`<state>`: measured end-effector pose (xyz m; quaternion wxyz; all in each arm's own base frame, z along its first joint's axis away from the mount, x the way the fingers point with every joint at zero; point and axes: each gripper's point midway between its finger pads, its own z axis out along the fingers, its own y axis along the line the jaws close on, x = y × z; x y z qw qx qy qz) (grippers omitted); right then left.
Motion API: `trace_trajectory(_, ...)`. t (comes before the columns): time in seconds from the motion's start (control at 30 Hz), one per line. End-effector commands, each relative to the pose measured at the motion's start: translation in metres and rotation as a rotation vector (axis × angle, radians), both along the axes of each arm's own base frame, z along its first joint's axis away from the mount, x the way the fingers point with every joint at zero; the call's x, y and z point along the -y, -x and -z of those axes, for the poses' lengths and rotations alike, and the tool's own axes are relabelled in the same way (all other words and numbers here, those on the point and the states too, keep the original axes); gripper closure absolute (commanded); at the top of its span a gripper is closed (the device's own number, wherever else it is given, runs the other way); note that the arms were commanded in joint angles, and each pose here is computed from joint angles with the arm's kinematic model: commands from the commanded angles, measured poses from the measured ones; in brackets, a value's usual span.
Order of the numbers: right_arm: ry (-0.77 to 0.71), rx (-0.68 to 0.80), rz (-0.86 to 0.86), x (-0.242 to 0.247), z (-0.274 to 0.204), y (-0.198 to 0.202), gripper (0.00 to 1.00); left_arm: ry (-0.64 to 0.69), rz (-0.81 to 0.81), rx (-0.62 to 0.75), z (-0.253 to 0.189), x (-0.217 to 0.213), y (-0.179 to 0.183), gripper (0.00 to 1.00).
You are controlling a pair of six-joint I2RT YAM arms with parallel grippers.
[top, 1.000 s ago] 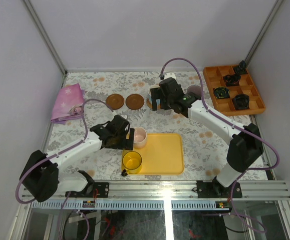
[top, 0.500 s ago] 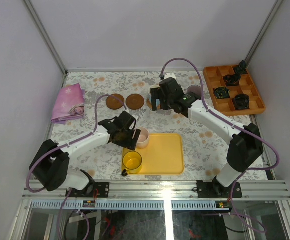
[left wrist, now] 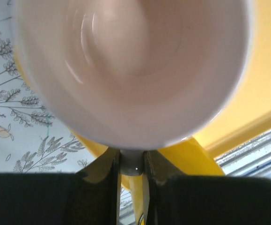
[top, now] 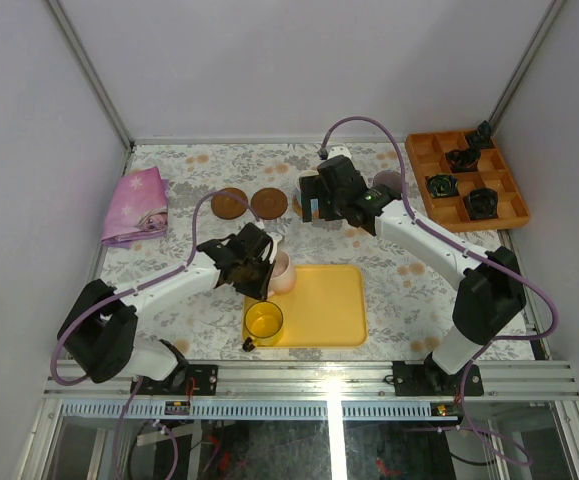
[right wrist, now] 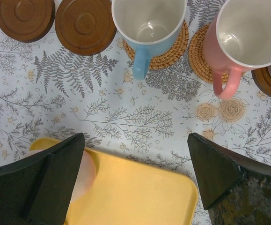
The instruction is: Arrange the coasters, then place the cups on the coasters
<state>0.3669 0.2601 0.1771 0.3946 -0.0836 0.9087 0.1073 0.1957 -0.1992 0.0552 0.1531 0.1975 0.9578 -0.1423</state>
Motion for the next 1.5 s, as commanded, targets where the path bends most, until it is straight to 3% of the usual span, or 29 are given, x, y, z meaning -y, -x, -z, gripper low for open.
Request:
trace_trajectory(0.0, -0.032, 0.013, -0.002, -0.003, -0.004, -0.003, 0.01, 0.067, -0.005, 0.064, -0.010, 0.014, -0.014, 0.99)
trace_trajectory(0.57, -0.036, 0.061, 0.013, 0.002, -0.011, -0.005, 0.01, 0.084, -0.144, 0.364, -0.080, 0.011, -0.058, 1.00)
trace_trajectory(0.8, 0.011, 0.064, 0.063, 0.019, -0.003, -0.001, 0.04, -0.014, -0.244, 0.463, -0.092, -0.004, -0.088, 1.00)
trace_trajectory(1.0, 0.072, 0.083, 0.118, 0.047, 0.008, 0.012, 0.24, -0.057, -0.299, 0.456, -0.078, -0.003, -0.134, 1.00)
trace_trajectory(1.23, 0.078, 0.122, 0.186, 0.066, -0.002, 0.019, 0.26, -0.107, -0.392, 0.440, -0.072, -0.009, -0.198, 1.00)
trace_trajectory(1.47, 0.097, 0.157, 0.213, 0.074, -0.011, 0.016, 0.27, -0.091, -0.422, 0.394, -0.057, -0.002, -0.237, 1.00)
